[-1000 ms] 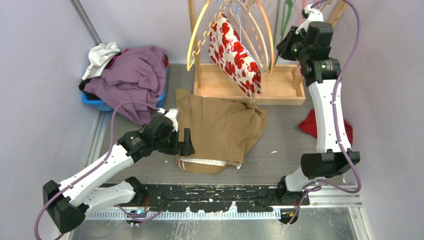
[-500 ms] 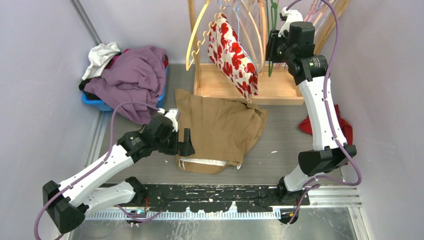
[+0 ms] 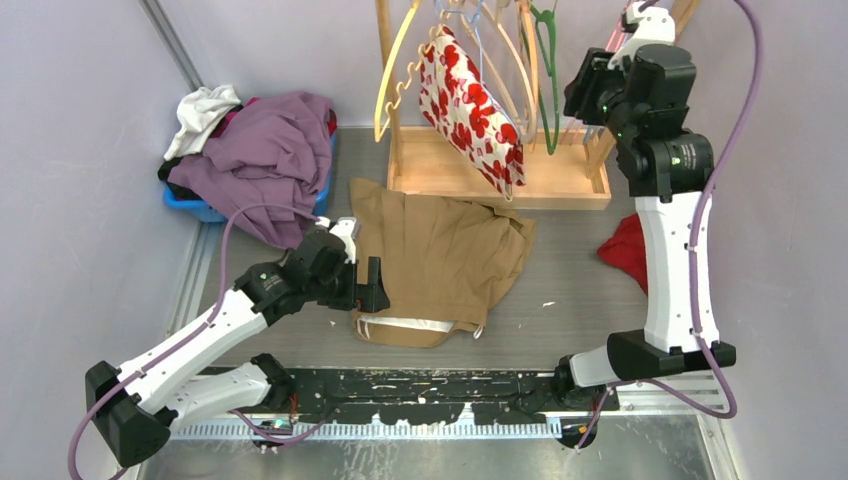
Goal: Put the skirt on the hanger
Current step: Pick up the hanger from the clothesline.
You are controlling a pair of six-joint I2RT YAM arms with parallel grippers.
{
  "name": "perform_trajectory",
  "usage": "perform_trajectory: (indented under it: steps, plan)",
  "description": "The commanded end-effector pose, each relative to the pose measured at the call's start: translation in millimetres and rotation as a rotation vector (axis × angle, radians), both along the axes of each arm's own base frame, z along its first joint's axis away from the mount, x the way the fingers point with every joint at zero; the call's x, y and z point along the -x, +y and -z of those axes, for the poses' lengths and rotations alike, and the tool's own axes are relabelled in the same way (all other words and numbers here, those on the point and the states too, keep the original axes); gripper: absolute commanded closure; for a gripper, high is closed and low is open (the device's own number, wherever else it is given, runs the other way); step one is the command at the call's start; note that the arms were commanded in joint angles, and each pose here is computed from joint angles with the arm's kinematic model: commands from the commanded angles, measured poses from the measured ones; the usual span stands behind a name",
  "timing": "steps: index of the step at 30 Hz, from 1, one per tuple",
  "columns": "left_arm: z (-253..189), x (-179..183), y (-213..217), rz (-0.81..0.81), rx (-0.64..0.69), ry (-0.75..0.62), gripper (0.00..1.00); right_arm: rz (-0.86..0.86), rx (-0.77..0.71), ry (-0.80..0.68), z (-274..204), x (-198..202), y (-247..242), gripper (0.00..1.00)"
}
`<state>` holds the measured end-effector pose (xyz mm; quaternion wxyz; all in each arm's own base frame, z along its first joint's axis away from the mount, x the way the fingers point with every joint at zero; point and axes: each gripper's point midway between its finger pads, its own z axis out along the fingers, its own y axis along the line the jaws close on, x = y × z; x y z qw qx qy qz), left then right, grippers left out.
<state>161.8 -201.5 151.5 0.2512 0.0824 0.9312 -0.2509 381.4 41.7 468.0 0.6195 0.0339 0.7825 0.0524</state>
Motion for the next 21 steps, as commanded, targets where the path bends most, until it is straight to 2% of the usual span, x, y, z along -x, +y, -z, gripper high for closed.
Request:
perform_trajectory:
  steps: [1,7,21]
  plan:
    - [-16,-6,-9,0.016,0.057,-0.052,0.01,0.055,-0.048,-0.086,-28,1,-14,0.49]
    - [-17,-8,-9,0.017,0.053,-0.054,0.00,0.065,-0.076,-0.103,-34,-15,-20,0.54]
    - [-15,-12,-13,0.021,0.047,-0.050,0.01,0.154,-0.090,-0.075,-16,-33,-61,0.54]
